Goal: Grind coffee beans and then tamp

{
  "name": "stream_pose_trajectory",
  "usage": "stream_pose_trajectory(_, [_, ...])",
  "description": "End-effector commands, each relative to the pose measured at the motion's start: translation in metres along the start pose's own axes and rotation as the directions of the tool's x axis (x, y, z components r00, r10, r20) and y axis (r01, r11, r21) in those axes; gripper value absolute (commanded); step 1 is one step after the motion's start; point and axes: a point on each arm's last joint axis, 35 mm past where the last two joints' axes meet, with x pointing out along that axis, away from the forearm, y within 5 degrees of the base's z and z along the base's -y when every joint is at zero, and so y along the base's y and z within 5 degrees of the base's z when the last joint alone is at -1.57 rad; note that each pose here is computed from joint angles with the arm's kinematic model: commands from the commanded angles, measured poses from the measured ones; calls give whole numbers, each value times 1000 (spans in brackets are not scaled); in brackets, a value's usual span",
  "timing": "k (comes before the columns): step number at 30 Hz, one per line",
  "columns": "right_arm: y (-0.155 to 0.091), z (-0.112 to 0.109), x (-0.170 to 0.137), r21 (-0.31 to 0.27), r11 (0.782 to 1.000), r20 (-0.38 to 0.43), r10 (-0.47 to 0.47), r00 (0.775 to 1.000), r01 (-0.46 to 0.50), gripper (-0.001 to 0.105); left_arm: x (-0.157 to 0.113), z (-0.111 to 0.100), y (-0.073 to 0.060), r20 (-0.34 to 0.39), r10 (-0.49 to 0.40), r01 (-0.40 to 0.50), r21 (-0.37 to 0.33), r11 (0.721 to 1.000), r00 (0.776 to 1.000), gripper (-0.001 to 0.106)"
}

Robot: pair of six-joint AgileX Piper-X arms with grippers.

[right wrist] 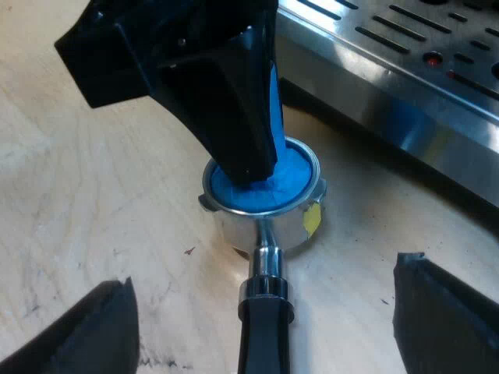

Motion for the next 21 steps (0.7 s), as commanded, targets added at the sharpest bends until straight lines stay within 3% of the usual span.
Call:
stream_pose_trajectory(1, [-1,3,-1,-10,1000,18,-2,1000,3,69,4,-1,0,-9,6,-6,1,1000,1000,0])
stream_pose_trajectory(11, [-1,3,-1,-10,1000,18,-2,1000,3,69,20,-14,2,-40,29,-29,1,1000,999,0])
stream_pose_trajectory(17, [-1,3,-1,-10,1000,18,-2,1000,3,69,31,-20,-32,-35,113,-108,134,985,993,0])
stream_pose_trajectory(21, [-1,3,-1,-10,1000,18,-2,1000,3,69,34,-21,-44,-15,105,-102,122,987,994,0])
